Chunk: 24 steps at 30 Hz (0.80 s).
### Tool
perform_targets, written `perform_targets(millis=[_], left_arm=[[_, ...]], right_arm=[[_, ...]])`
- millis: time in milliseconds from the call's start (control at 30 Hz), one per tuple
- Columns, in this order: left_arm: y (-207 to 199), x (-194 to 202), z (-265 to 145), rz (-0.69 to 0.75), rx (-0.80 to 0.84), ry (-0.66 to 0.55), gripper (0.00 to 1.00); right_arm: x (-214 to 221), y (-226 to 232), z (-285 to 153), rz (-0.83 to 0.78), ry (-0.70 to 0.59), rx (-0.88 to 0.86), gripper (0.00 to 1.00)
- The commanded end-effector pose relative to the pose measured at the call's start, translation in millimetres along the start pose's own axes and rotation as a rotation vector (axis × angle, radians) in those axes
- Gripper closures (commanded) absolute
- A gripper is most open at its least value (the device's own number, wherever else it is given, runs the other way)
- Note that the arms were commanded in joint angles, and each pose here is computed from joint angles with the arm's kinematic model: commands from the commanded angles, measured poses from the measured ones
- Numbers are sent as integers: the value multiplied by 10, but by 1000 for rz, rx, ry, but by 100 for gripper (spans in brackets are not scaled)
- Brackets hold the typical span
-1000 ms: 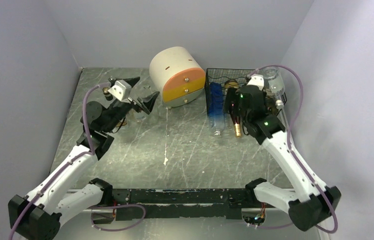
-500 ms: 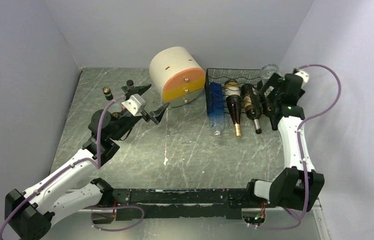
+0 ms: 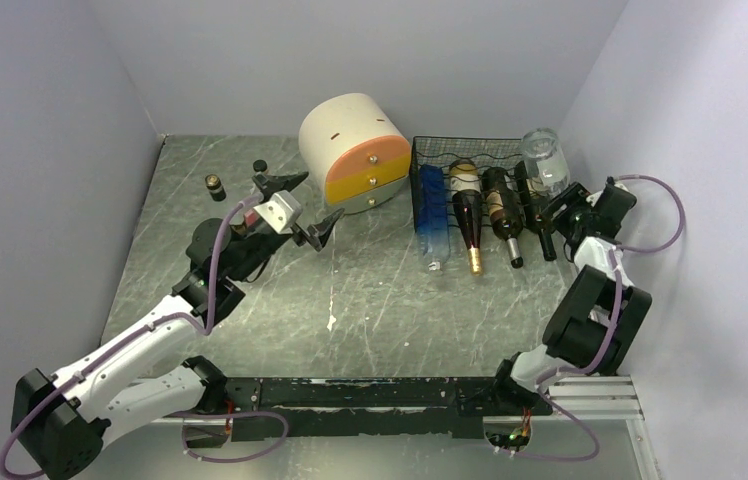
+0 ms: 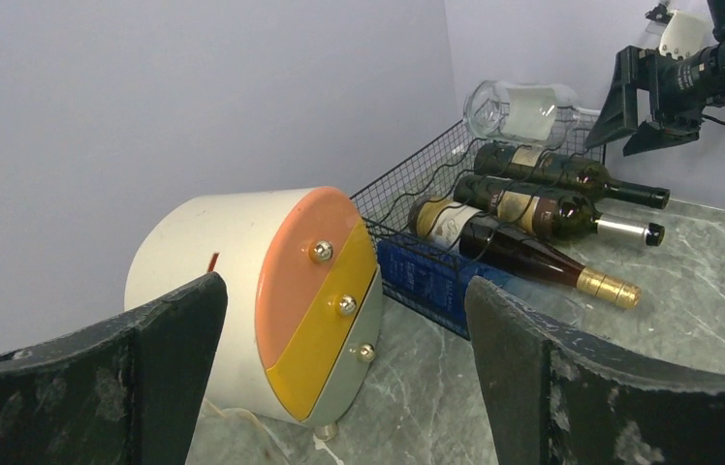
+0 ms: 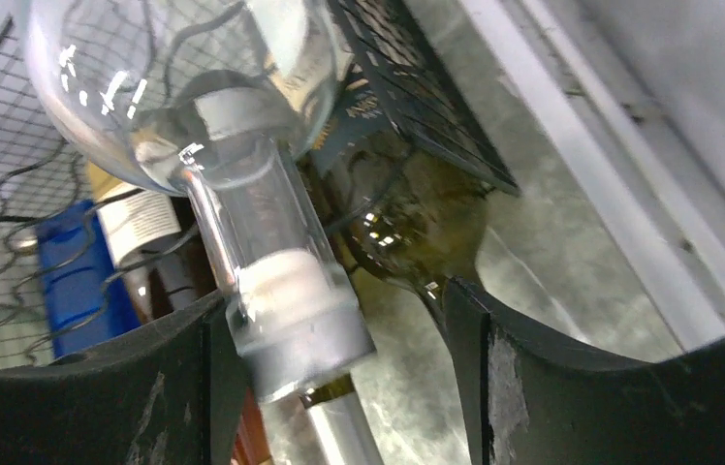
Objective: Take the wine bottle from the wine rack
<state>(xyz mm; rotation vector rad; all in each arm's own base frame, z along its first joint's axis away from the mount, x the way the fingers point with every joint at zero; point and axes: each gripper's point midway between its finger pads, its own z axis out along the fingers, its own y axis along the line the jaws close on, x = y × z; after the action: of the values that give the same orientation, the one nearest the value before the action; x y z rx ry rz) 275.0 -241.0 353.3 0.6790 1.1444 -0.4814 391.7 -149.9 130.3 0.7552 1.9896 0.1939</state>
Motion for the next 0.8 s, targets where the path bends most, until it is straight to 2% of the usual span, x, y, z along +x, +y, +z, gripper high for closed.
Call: perform_targets(millis=[0, 200, 333, 433, 567, 767], left_arm=[[5, -13, 41, 26, -8, -19, 4], [5, -25, 19, 62, 1, -12, 5], [52, 41, 27, 89, -22, 12, 4], [22, 56, 21, 87, -9, 13, 4], [-20, 103, 58, 79, 6, 17, 5], [-160, 95, 61, 64, 49, 11, 5]], right_arm=[[-277, 375, 95, 1, -46, -259, 29], [-296, 375, 180, 39, -44, -286, 29], [-278, 296, 191, 1, -20, -242, 32], [-314, 320, 175, 2, -47, -253, 35], [-268, 317, 230, 6, -20, -264, 40], [-277, 370, 196, 28, -49, -294, 51]])
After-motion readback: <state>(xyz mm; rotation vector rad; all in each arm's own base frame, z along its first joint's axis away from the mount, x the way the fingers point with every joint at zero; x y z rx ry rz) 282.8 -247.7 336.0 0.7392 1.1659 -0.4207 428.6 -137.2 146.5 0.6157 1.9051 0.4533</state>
